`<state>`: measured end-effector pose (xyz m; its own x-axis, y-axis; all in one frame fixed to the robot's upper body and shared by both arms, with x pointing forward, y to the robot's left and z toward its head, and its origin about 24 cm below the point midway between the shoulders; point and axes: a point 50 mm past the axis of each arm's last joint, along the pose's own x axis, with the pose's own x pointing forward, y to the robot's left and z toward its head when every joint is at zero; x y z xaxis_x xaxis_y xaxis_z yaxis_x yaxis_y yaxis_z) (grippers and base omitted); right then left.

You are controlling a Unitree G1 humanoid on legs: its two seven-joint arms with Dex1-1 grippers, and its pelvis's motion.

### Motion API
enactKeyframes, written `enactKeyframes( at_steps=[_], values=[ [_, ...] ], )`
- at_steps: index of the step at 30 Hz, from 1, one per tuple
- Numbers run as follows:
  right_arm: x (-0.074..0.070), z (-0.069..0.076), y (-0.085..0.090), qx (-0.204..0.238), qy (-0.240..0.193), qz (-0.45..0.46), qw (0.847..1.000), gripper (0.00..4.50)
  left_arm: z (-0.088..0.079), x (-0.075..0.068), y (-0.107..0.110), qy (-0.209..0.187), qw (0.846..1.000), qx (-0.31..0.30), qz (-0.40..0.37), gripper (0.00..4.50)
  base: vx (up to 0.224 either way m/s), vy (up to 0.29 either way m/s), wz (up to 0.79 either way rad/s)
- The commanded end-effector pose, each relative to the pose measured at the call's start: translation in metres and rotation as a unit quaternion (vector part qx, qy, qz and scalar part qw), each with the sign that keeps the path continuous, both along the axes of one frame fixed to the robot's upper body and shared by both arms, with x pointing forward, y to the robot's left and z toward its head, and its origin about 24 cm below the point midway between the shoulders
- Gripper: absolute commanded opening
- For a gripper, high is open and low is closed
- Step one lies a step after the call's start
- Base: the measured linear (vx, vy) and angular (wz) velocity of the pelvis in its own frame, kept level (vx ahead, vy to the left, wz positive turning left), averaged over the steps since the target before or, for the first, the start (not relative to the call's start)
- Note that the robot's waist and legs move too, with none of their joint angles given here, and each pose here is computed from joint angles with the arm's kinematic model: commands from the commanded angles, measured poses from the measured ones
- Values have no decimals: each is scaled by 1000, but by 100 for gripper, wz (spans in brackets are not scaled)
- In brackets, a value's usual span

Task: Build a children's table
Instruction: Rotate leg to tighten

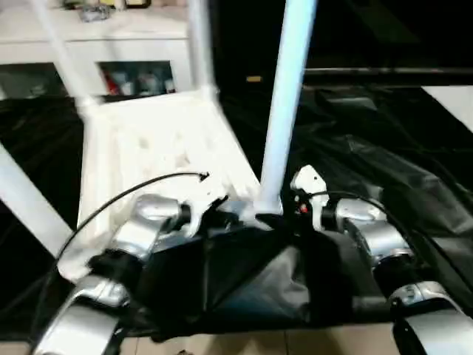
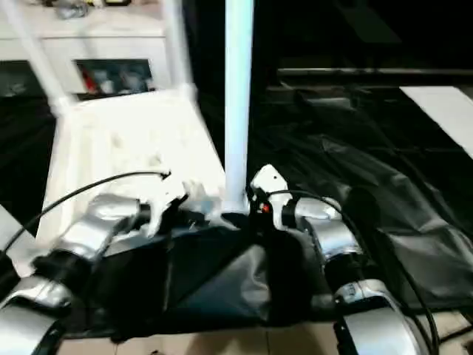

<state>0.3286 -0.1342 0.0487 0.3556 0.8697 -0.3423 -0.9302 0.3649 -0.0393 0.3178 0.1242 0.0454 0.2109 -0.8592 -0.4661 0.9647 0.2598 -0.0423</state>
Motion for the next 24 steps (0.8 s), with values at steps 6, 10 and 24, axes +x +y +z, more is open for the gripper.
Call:
enactKeyframes(
  at_steps=[6,10,24],
  values=[
    [-10,-4,2,-5,17,52,998,356,4,-7,-8,1,999,-37,-31,0,0,0,0],
    [-10,-4,3,-2,19,53,998,319,4,-7,-8,1,999,-38,-28,0,0,0,0],
    [-4,-30,5,-7,43,-106,993,275,-2,7,-19,-11,997,-23,68,0,0,0,0]
  ],
)
